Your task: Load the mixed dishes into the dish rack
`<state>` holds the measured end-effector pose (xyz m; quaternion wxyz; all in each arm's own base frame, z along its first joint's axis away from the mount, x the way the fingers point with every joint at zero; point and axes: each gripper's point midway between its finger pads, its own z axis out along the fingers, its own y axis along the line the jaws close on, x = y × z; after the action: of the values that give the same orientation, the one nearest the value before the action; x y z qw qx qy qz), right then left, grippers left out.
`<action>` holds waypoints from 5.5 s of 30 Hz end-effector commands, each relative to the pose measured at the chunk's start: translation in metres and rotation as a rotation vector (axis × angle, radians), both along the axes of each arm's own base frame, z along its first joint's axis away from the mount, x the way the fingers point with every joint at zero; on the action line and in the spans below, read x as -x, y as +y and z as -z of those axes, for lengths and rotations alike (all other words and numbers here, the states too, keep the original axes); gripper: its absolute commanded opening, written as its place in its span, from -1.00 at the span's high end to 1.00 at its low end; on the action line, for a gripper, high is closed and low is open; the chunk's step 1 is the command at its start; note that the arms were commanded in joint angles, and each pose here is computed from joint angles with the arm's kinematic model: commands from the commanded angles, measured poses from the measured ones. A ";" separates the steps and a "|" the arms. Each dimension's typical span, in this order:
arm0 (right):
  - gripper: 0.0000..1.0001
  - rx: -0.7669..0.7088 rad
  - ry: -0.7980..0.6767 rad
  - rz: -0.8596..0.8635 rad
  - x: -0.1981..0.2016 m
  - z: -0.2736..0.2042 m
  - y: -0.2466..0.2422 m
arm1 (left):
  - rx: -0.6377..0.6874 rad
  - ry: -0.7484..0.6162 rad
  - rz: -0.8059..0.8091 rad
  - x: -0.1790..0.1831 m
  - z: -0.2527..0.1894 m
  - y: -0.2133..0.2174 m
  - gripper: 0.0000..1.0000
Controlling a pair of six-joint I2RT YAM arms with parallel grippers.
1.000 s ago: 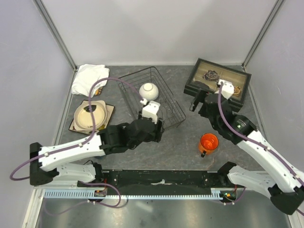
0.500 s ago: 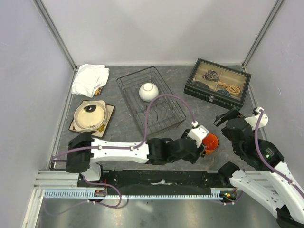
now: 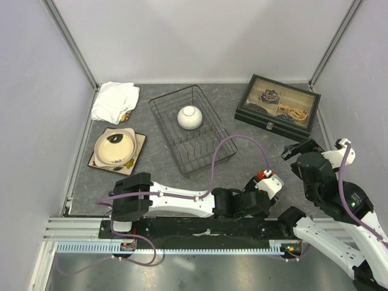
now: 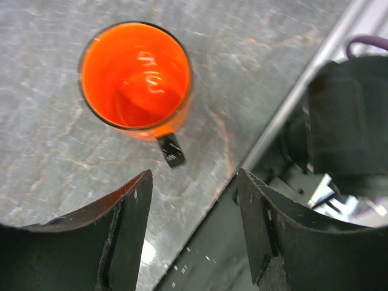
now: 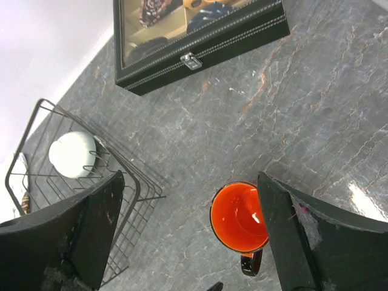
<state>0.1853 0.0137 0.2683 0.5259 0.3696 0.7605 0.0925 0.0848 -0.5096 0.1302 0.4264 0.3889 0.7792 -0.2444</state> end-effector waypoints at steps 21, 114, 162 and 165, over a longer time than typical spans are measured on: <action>-0.96 0.007 -0.058 0.040 0.010 -0.023 -0.018 | -0.062 -0.112 -0.223 -0.039 0.040 -0.012 -0.06; -0.96 0.046 -0.133 0.050 0.015 -0.035 -0.029 | 0.261 0.174 -0.171 -0.026 0.013 0.036 0.97; -0.96 0.048 -0.128 0.041 0.018 -0.028 -0.031 | 0.201 0.243 -0.174 -0.001 0.021 0.057 0.03; -0.96 0.046 -0.126 0.043 0.018 -0.026 -0.031 | 0.234 0.228 -0.165 -0.002 0.002 0.055 0.01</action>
<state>0.1685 -0.0144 0.2979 0.5813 0.3680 0.7197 0.0931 0.0849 -0.4467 0.0807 0.3719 0.2677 0.8374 -0.2978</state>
